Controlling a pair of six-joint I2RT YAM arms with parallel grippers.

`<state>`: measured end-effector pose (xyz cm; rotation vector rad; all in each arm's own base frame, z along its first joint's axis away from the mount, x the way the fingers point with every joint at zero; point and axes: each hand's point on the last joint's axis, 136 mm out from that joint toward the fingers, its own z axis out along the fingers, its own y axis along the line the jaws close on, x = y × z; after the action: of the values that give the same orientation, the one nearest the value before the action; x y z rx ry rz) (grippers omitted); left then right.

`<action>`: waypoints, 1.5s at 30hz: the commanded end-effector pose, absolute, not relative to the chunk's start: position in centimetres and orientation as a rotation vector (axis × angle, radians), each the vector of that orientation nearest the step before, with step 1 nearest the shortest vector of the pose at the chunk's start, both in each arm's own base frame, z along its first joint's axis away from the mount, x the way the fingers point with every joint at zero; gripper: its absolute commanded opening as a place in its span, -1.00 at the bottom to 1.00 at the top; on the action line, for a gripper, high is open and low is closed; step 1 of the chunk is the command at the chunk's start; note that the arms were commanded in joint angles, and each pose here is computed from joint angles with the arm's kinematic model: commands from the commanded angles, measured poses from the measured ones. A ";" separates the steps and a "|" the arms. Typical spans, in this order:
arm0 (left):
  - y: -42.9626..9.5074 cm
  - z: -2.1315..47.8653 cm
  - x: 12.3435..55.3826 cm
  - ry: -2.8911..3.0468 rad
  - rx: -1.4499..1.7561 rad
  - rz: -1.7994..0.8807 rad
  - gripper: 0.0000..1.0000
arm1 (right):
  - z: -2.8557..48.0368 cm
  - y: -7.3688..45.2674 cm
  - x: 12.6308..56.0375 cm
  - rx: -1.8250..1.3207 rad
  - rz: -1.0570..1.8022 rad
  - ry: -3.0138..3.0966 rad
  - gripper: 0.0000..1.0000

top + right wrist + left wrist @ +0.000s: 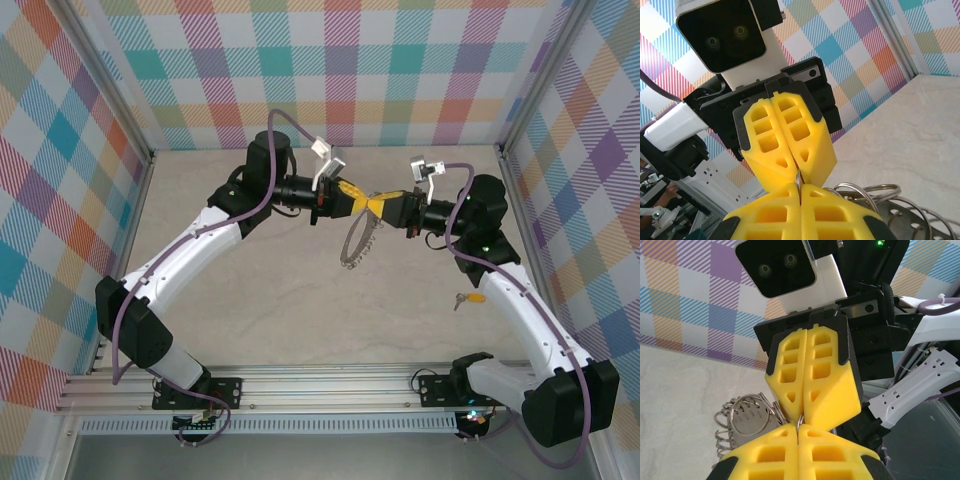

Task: Put the keys on the keyring

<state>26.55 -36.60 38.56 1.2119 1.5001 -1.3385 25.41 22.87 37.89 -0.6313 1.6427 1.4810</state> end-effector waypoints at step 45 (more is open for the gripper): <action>-35.4 45.0 28.3 1.264 0.642 -1.740 -0.56 | 46.5 18.8 24.5 -0.470 1.339 1.063 -1.00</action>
<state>29.39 -35.38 43.19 0.6272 1.3543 -1.7017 26.03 19.68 43.79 -0.4450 1.2051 1.3698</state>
